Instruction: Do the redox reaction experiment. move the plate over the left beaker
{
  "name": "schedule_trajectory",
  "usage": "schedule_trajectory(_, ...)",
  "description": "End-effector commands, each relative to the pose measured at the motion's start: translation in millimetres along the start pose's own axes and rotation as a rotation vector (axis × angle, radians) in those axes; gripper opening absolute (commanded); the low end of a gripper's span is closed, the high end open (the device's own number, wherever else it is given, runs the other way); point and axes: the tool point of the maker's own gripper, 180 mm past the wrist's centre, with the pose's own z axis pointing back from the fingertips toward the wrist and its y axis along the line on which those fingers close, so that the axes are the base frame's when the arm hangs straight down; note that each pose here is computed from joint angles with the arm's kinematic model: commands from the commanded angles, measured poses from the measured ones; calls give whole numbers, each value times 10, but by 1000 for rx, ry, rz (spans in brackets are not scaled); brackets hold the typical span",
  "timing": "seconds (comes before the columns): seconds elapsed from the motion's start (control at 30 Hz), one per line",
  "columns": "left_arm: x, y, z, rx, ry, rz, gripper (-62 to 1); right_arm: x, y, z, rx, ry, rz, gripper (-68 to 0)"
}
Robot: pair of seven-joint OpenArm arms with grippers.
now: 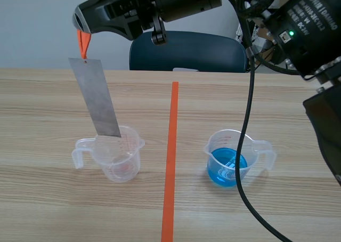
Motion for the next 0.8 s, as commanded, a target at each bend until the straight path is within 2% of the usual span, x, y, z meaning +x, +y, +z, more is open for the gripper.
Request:
schedule_trajectory(0.0,100,35,-35,3,-41,-8,14,128,2,27,4,-34,14,-673)
schedule_trajectory(0.77,89,42,-37,-4,-32,-12,14,124,-1,28,3,-33,15,-673)
